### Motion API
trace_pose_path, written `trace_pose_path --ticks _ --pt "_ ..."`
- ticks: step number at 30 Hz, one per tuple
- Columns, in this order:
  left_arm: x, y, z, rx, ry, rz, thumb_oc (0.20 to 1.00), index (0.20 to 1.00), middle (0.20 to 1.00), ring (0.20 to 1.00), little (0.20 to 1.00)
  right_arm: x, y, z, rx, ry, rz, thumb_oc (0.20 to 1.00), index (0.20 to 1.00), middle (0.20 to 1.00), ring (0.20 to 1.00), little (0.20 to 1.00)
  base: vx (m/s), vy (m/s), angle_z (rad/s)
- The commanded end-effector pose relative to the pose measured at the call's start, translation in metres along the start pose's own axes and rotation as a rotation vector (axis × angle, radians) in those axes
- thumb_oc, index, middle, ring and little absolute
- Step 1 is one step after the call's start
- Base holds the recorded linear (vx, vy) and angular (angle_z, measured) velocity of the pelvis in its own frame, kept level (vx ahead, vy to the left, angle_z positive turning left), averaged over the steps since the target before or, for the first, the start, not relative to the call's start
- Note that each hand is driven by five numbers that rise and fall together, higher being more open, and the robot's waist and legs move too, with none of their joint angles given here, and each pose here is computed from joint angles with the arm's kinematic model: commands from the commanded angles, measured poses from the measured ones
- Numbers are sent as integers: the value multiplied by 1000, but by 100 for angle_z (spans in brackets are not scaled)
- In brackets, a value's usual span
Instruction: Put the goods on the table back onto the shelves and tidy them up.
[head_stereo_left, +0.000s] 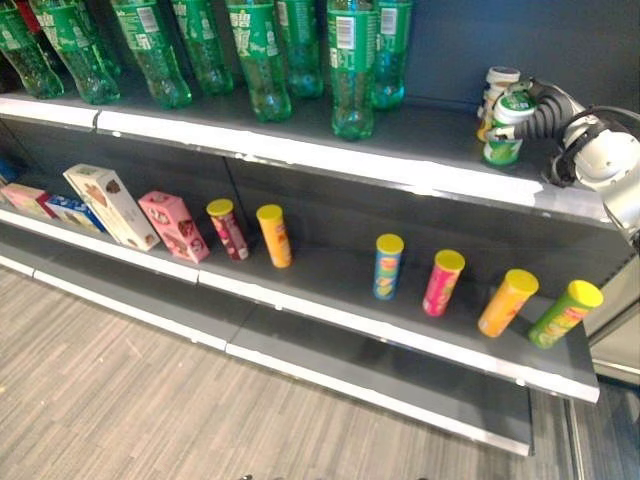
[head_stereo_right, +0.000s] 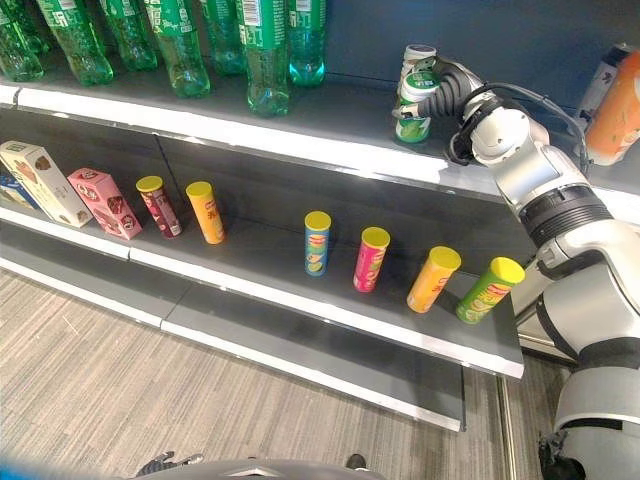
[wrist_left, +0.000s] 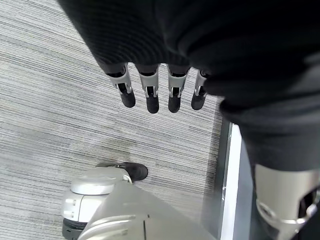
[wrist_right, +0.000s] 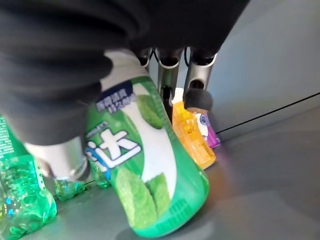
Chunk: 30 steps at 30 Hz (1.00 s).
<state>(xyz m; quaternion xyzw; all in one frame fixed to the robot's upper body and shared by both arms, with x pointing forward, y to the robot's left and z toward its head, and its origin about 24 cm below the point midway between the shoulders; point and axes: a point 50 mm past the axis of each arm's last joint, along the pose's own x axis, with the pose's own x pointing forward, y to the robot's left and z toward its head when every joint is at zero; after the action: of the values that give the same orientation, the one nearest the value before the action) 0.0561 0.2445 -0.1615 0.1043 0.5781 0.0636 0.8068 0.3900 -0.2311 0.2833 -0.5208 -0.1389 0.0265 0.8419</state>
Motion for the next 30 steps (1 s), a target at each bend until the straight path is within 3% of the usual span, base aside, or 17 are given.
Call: trace_pose_path --ticks 1,11,12,22,26,30 --pt "4 12 14 24 -18 37 1000 1000 1000 1000 1000 5 -12 10 -9 -25 -55 200 200 200 200 200 0 0 0" --pt "4 11 15 13 -26 37 1000 1000 1000 1000 1000 7 -6 9 -10 -16 -39 200 200 200 200 200 0 0 0" --pt "4 11 15 14 -26 35 1000 1000 1000 1000 1000 7 -6 10 -12 -17 -39 1000 1000 1000 1000 1000 0 0 0" --pt "4 13 19 8 -37 44 1000 1000 1000 1000 1000 3 -24 25 -12 -95 -122 1000 1000 1000 1000 1000 0 0 0" --pt "4 13 16 -26 -30 66 1000 1000 1000 1000 1000 -33 -64 65 -82 -348 -305 1000 1000 1000 1000 1000 9 39 -2" --pt "3 11 12 -41 -17 78 1000 1000 1000 1000 1000 -77 -94 74 -123 -474 -487 1000 1000 1000 1000 1000 15 54 -8"
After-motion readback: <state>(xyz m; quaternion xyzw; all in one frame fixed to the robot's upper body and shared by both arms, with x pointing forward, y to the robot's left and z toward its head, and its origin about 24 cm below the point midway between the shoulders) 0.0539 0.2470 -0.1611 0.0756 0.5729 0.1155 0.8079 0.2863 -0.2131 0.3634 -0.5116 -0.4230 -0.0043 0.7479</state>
